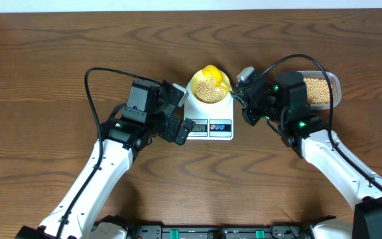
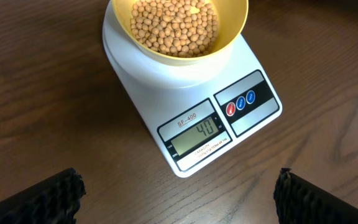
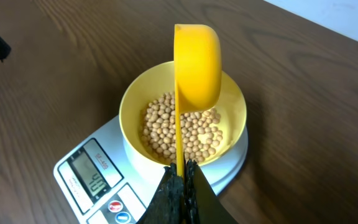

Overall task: Scoop item into bowl and weigh 50g on scale
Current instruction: 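Tilt the scoop over the bowl with the right gripper, pouring gradually, then move the empty scoop with the right gripper back to the tub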

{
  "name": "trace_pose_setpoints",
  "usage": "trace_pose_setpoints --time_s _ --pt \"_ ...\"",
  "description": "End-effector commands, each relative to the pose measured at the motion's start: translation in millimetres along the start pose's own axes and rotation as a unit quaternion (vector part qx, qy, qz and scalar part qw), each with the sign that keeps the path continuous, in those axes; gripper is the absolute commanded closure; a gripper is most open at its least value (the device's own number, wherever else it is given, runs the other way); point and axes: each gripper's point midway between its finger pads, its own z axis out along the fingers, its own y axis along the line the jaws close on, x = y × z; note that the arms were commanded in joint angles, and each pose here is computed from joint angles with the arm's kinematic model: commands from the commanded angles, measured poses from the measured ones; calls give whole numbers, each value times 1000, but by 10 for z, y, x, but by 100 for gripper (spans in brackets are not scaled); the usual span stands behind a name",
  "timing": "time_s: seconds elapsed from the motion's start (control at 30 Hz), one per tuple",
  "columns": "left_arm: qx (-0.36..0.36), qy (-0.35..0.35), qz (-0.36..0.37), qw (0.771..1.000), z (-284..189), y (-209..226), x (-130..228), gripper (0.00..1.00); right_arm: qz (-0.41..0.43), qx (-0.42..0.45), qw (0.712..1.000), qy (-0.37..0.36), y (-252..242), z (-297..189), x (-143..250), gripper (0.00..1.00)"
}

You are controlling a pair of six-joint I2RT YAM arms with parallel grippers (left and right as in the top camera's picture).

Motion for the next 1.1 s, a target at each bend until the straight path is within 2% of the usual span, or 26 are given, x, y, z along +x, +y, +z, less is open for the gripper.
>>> trace_pose_setpoints --time_s 0.0,0.27,0.47,0.77,1.07 --pt "4 5 -1 1000 24 4 33 0 -21 5 1000 2 -6 17 2 99" --pt "4 4 -1 1000 24 5 32 0 -29 15 999 2 -44 16 -2 99" --pt "4 5 -1 1000 24 4 33 0 -42 18 999 -27 -57 6 -152 99" --pt "4 5 -1 1000 24 3 33 0 42 5 999 -28 -19 7 -145 99" --pt "4 5 -1 1000 24 4 33 0 43 1 999 -31 -6 5 -161 99"
